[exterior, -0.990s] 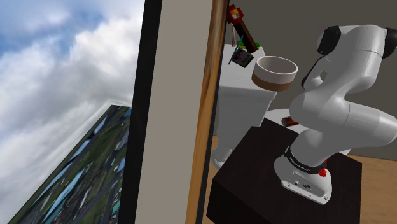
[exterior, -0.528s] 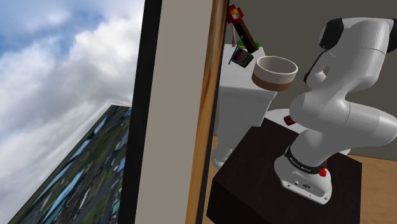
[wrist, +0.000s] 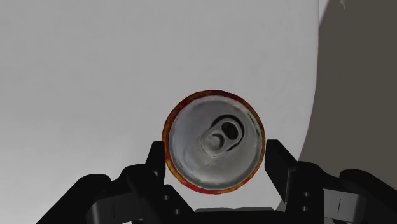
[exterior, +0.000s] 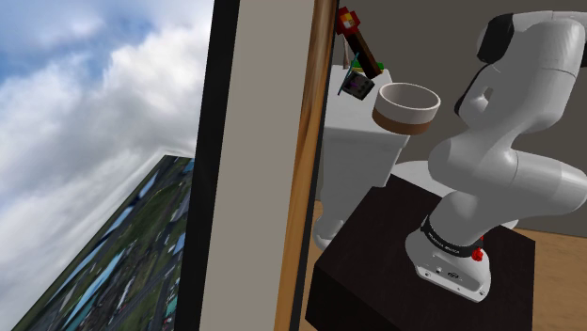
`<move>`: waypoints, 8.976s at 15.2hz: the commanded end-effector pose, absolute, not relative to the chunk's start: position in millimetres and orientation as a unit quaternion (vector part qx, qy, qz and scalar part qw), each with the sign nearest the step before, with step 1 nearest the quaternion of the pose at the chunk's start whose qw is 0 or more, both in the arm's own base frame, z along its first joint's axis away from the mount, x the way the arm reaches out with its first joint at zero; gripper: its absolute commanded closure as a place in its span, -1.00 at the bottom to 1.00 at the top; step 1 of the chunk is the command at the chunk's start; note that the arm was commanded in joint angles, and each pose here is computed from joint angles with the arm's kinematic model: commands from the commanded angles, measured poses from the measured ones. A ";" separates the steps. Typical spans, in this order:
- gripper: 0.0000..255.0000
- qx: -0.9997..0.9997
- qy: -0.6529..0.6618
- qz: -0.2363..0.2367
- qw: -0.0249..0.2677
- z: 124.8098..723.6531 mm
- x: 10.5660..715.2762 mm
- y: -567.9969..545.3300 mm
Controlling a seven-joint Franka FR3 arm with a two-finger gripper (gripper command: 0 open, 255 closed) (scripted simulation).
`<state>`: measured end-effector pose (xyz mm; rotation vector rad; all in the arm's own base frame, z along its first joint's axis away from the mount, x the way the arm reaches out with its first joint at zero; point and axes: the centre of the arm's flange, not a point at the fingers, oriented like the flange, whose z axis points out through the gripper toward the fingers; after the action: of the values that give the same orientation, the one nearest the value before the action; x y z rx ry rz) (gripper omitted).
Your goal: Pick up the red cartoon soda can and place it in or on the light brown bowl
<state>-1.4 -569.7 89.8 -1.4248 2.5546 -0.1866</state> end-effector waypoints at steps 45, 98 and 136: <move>1.00 -0.483 0.867 -0.063 0.105 333.1 -0.3 -570.4; 1.00 -0.483 0.867 -0.063 0.105 613.0 -0.3 -570.4; 1.00 -0.483 0.867 -0.063 0.105 615.2 178.7 -222.5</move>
<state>179.4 -222.7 620.3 -1.4248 2.5548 -0.1855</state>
